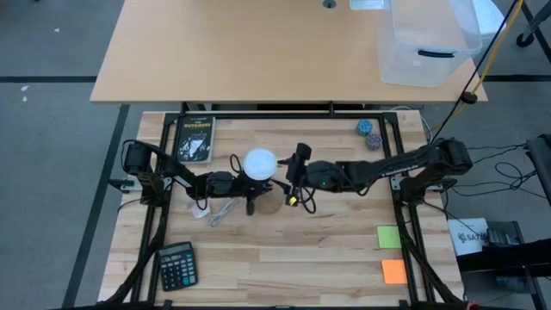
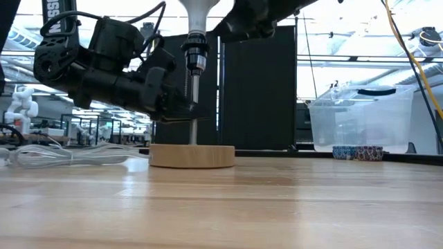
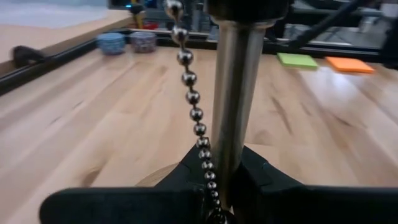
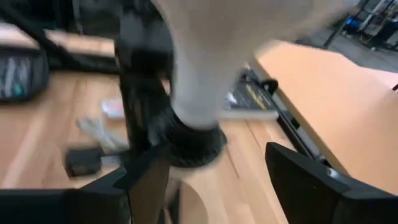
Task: Screw lightbulb
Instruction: Remove the lightbulb from the lamp socket
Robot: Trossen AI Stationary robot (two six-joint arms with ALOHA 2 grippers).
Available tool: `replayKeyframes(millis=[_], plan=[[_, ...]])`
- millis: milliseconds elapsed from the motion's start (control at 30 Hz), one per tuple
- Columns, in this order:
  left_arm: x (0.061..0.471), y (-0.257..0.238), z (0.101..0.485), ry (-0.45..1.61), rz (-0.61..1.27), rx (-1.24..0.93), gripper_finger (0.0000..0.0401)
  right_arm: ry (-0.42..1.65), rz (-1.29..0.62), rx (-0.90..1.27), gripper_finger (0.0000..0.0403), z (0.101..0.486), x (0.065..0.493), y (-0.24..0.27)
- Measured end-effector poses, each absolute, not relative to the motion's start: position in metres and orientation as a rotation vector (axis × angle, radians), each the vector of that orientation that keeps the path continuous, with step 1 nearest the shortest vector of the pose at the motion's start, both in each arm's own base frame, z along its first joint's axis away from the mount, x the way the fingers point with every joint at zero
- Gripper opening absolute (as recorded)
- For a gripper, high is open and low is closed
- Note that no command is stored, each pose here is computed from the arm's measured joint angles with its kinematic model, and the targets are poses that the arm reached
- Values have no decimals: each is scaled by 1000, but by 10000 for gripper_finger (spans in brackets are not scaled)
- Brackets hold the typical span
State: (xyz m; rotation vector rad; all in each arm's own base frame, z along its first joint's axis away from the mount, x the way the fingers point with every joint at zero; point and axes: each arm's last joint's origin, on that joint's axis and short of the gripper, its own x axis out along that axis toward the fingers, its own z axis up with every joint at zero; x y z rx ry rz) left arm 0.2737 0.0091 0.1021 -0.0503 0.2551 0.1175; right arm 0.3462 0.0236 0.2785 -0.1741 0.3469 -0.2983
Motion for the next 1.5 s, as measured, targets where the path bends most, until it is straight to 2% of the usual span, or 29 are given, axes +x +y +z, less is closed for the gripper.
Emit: replayKeyframes(millis=[233, 667, 867, 967, 1267, 1500], plan=[[273, 12, 102, 250, 216, -72, 33, 233, -359, -133, 254, 269, 364, 30], [273, 13, 102, 249, 258, -94, 33, -29, -414, -65, 254, 251, 394, 20], [273, 13, 102, 251, 259, -95, 33, -78, -434, -68, 252, 253, 396, 13], [273, 13, 102, 251, 258, -95, 33, -90, -439, -68, 238, 254, 396, 9], [273, 13, 101, 256, 226, -80, 33, -108, -358, -69, 165, 255, 396, 6], [273, 10, 101, 269, 112, -61, 33, -108, -242, -67, 164, 254, 398, -1]])
